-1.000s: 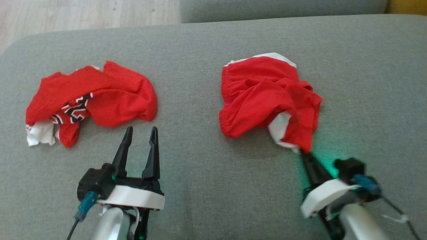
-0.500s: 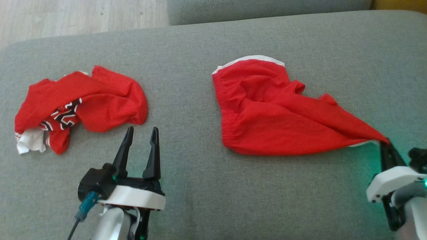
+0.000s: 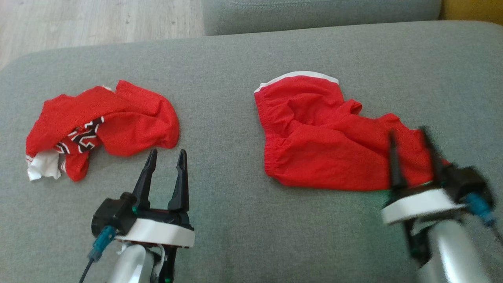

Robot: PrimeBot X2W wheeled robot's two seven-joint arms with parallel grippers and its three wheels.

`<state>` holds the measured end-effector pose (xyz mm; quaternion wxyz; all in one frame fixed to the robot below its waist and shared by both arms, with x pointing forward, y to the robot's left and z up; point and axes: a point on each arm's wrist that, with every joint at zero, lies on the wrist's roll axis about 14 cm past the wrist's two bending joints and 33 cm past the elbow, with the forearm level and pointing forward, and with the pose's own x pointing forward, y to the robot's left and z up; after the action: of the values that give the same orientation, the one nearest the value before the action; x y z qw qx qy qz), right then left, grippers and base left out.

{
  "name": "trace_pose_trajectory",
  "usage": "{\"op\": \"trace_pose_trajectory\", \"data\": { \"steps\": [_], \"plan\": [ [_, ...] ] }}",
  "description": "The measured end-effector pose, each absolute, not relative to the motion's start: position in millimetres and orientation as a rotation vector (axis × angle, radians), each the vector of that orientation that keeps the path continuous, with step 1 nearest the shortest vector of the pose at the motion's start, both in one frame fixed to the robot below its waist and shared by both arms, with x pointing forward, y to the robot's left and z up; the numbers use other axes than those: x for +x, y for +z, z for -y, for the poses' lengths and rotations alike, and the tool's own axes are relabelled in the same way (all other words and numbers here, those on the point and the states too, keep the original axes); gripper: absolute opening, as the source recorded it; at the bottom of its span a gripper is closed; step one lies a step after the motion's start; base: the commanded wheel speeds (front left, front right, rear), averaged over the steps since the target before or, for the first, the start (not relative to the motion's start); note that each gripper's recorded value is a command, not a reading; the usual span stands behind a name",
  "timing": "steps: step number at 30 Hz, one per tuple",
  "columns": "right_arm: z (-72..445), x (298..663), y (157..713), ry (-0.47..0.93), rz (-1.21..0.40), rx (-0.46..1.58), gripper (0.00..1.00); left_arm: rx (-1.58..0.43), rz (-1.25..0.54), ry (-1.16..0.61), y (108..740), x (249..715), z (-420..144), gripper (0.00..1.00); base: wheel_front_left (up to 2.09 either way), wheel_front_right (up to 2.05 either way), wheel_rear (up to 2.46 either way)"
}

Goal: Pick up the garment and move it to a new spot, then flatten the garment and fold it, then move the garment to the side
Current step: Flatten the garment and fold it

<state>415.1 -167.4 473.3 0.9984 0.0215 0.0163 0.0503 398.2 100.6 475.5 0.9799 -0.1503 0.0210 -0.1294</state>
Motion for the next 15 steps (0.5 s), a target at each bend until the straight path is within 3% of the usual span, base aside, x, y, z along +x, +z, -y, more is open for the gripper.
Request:
{"op": "trace_pose_trajectory", "data": {
  "steps": [7, 15],
  "plan": [
    [126.8, 388.5, 460.2, 0.202, -0.074, 0.136, 1.00, -0.302, -0.013, -0.264, 485.6, 397.0, -100.8, 1.00, 0.00, 0.00, 0.00],
    [116.5, 403.9, 467.5, 0.235, -0.050, 0.137, 1.00, -0.305, -0.030, -0.251, 478.6, 395.9, -104.3, 1.00, 0.00, 0.00, 0.00]
  ]
}}
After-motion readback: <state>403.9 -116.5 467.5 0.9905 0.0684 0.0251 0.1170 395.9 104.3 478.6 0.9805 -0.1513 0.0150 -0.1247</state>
